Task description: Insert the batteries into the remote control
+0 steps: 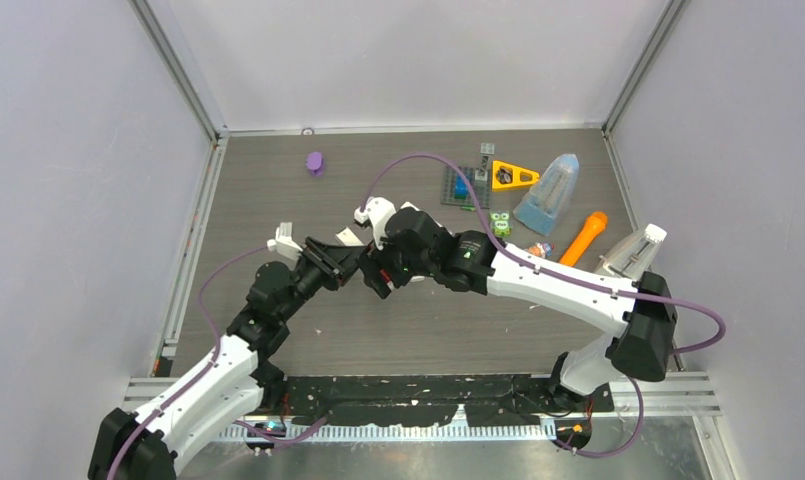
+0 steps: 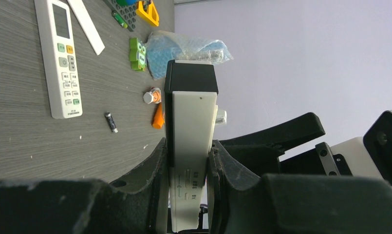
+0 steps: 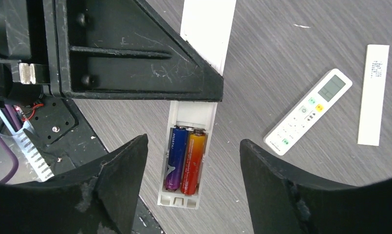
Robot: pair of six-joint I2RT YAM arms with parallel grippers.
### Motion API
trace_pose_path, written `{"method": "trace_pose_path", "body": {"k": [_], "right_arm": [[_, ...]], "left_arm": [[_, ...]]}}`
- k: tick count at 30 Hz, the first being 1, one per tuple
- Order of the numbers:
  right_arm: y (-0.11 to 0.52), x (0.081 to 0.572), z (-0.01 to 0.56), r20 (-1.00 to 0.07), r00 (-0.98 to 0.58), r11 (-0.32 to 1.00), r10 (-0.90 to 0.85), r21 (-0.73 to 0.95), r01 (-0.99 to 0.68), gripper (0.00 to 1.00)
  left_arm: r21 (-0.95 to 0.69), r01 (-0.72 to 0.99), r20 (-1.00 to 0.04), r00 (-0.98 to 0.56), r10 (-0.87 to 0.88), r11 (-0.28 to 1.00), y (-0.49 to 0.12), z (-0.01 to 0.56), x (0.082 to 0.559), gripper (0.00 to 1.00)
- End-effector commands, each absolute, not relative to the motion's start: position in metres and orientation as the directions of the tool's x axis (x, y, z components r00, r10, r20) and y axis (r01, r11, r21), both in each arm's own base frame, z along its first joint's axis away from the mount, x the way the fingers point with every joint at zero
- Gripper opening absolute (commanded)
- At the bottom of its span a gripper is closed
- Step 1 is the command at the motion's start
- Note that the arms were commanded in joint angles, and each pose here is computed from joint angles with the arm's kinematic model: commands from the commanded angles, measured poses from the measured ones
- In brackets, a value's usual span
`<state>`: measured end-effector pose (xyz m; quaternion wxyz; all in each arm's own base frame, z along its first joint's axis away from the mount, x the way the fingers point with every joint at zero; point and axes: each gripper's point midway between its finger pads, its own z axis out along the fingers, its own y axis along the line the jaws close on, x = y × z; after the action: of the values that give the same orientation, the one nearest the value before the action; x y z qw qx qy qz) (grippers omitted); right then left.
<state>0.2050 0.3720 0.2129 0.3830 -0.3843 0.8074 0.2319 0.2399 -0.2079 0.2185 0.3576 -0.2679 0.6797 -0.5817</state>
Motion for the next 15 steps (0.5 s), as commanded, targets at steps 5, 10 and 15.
{"method": "trace_pose_path", "body": {"k": [5, 10, 15], "right_arm": [[0.39, 0.2, 0.225, -0.802, -0.417, 0.56, -0.427, 0.128, -0.819, 0.56], [0.397, 0.196, 0.216, -0.782, -0.435, 0.539, -0.446, 0.153, -0.828, 0.45], [0.402, 0.197, 0.206, -0.767, -0.447, 0.541, -0.461, 0.156, -0.827, 0.41]], "left_arm": [[-0.981, 0.086, -0.191, -0.577, -0.794, 0.174, -0.2, 0.225, 0.241, 0.0], [-0.98, 0.087, -0.198, -0.577, -0.792, 0.182, -0.198, 0.224, 0.239, 0.02], [-0.982, 0.076, -0.183, -0.576, -0.797, 0.171, -0.195, 0.222, 0.241, 0.13]]}}
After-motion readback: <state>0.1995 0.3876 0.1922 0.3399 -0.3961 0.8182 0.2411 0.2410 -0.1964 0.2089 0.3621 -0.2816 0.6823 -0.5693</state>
